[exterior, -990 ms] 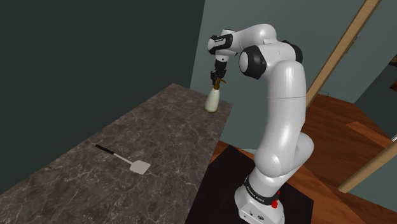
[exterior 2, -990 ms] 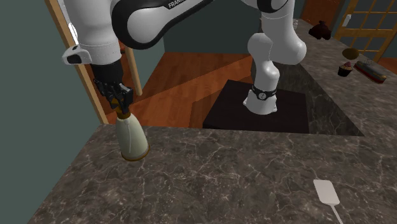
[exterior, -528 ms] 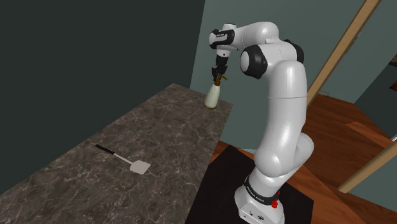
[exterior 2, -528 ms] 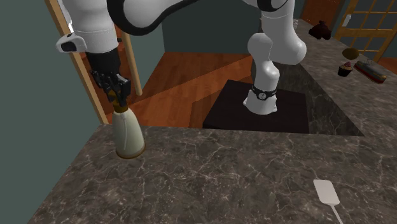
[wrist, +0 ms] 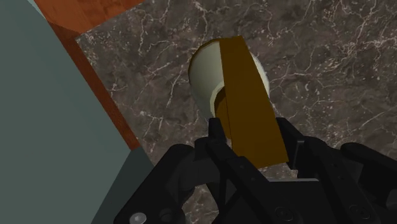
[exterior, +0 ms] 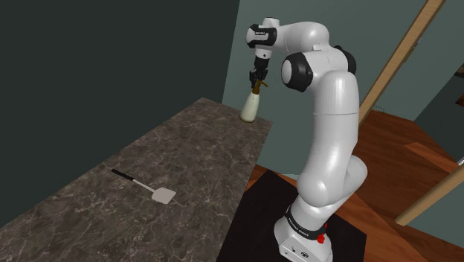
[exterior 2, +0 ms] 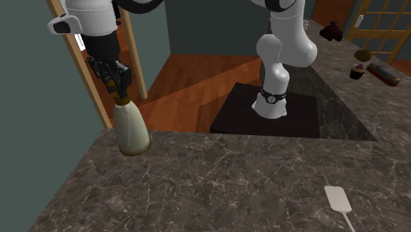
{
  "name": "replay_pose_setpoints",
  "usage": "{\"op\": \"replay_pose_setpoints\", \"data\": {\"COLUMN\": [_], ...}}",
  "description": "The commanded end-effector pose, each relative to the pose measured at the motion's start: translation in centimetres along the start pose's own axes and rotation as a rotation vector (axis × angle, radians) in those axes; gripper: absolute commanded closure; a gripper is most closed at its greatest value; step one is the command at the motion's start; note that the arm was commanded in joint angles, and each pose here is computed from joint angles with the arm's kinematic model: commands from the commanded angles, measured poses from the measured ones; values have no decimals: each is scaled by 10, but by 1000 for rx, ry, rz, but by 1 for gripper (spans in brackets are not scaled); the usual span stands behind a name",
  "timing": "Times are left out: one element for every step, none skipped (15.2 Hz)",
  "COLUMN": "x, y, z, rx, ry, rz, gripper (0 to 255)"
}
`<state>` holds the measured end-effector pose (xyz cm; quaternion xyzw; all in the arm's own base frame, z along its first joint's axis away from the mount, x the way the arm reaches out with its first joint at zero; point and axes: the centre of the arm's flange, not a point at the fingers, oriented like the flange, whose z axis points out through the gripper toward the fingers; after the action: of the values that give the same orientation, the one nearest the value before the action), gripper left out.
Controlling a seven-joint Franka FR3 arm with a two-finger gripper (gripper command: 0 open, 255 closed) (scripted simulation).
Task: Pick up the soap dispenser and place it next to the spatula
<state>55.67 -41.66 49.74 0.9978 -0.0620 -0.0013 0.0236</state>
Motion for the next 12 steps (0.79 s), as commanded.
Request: {"op": "replay_pose_setpoints", "data": {"x": [0,1,1,2,2,2,3,3,4,4,5,5], "y": [0,-13,-26,-39,-53,-66,-79,-92,-105,-119,-132,-145], "z": [-10,-11,-12,-12,-13,-13,-14,-15,-15,-16,-17,-17], "rx": [0,0,0,0,0,0,0,0,0,0,0,0], "ry": [0,0,0,0,0,0,0,0,0,0,0,0], "rz": [0,0,0,0,0,0,0,0,0,0,0,0], "gripper": [255,255,255,255,255,255,255,255,255,255,255,255]}}
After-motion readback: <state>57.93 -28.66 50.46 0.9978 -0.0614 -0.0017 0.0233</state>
